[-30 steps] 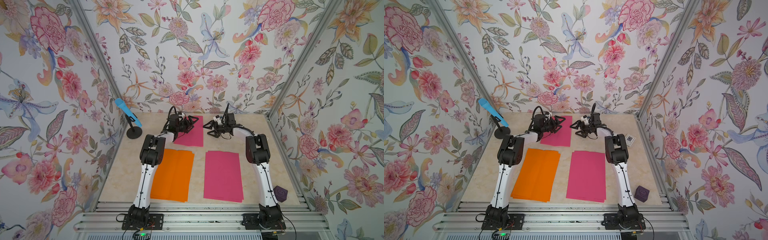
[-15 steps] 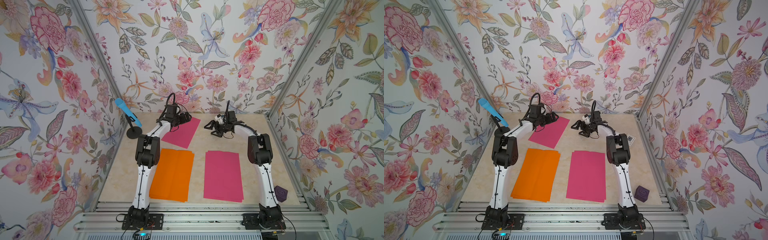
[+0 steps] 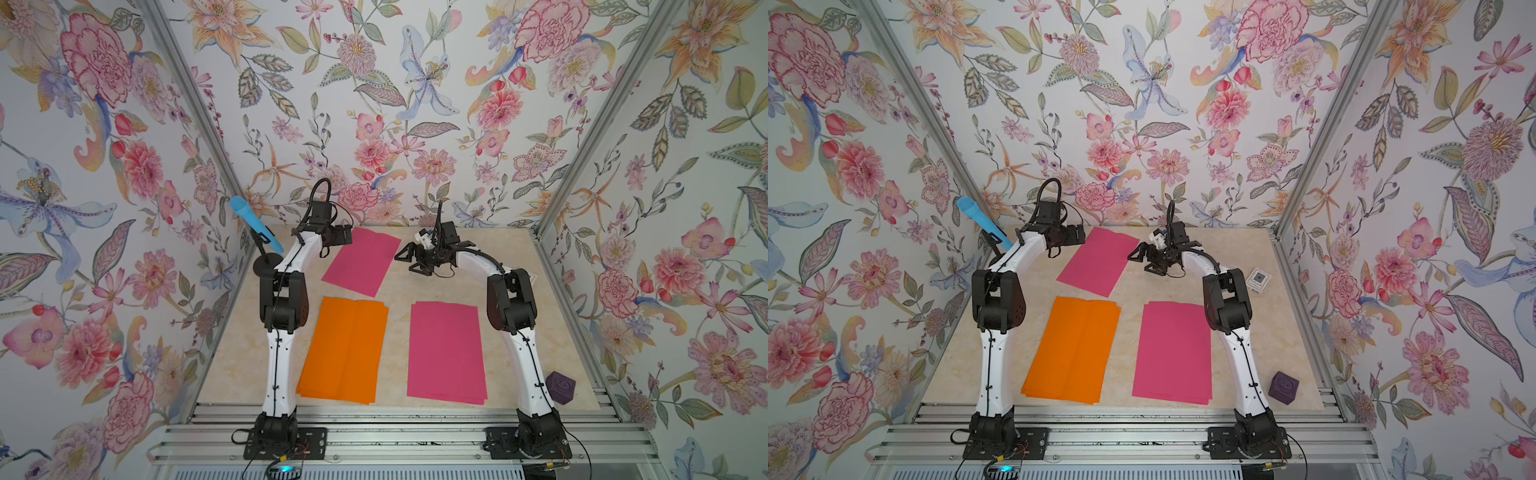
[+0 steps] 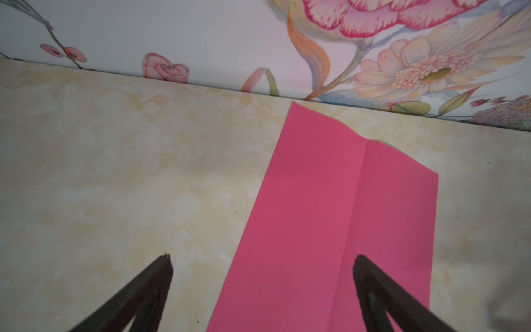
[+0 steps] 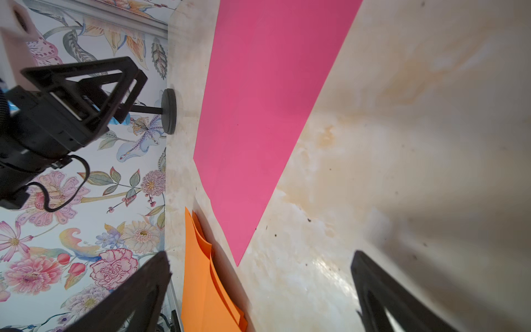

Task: Sort the scattered colored papers by color
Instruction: Pick up the colored paper from the center of the board.

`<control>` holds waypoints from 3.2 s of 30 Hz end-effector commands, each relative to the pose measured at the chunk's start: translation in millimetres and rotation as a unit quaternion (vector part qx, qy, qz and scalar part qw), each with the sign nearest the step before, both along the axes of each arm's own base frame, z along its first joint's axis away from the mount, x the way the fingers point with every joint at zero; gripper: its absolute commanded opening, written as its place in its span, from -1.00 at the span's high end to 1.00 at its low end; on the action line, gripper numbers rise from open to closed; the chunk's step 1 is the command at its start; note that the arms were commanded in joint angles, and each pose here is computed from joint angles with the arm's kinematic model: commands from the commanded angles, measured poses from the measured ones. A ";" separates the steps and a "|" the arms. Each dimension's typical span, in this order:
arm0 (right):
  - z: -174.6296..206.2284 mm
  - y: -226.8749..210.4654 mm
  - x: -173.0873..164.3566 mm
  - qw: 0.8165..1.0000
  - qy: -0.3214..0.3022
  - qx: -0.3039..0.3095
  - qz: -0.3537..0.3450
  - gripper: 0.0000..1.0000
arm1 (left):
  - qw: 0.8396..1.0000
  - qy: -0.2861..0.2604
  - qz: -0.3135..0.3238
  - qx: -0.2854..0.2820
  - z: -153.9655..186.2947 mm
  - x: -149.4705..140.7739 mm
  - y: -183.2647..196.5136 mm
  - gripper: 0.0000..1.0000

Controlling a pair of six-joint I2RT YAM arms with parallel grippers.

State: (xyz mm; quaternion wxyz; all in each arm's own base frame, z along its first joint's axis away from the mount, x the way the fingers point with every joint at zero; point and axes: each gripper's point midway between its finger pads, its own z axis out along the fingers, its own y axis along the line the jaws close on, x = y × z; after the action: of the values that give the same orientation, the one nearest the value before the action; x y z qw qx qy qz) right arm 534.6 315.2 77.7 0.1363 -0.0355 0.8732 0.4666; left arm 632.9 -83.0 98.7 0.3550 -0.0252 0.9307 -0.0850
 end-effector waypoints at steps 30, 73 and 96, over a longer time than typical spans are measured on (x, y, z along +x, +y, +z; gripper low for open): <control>-32.2 17.0 -2.5 0.999 0.044 -0.020 -0.024 -1.00 | 0.975 0.076 -0.066 -0.196 -84.6 -36.9 -70.2 -0.99; -72.3 -55.7 -1.2 0.986 0.110 -0.044 -0.118 -1.00 | 0.817 -0.011 -0.226 -0.530 50.3 -81.0 -219.6 -0.99; -78.8 -62.7 0.0 0.985 0.115 -0.047 -0.123 -1.00 | 0.770 -0.028 -0.264 -0.581 87.8 -89.8 -230.2 -0.99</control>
State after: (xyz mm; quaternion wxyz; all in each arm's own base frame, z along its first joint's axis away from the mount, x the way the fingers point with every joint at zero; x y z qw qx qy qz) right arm 553.8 269.4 58.1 0.1426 0.0773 0.8755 0.4552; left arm 553.3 -304.7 163.9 0.2641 -0.0041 0.6950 -0.6687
